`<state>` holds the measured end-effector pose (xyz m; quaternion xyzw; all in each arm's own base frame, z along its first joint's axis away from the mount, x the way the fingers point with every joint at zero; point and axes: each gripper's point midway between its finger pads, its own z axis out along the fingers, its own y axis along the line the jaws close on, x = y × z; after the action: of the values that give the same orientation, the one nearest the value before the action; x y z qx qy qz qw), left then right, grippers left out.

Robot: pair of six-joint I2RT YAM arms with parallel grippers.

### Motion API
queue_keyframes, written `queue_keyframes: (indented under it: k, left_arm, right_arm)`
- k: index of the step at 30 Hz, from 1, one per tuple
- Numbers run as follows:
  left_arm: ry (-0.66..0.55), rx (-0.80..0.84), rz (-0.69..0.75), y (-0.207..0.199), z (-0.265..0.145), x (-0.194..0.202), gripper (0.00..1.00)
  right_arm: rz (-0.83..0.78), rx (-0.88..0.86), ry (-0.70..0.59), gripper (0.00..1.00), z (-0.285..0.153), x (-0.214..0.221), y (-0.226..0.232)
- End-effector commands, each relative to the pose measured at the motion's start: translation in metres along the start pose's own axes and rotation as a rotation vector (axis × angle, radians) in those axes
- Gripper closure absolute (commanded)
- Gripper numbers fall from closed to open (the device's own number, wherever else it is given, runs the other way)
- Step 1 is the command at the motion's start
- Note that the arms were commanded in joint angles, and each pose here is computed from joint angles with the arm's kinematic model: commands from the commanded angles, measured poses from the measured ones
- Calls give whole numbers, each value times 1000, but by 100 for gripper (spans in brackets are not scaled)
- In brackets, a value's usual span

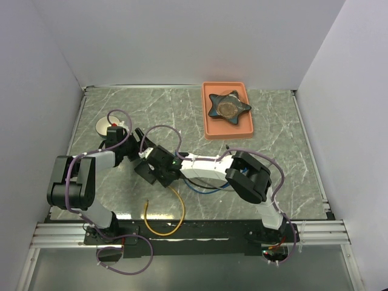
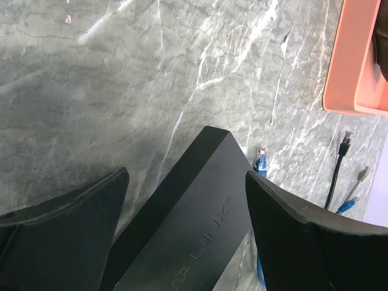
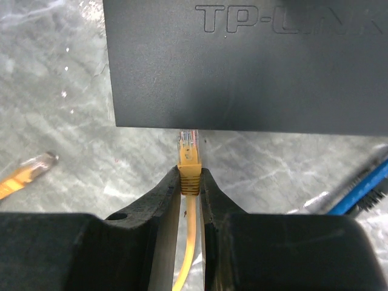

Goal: Insert the plug into the switch port

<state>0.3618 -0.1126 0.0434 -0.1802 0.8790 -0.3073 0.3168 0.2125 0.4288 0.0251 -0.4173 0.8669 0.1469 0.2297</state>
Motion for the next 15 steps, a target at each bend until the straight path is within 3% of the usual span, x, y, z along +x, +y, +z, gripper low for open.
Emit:
queue_keyframes:
  k: [1, 15]
  left_arm:
    - [128, -105, -42, 32, -3, 42, 13]
    - [122, -106, -37, 32, -5, 41, 13]
  right_arm:
    - [8, 17, -29, 100, 2, -14, 3]
    - [40, 101, 6, 100, 5, -10, -10]
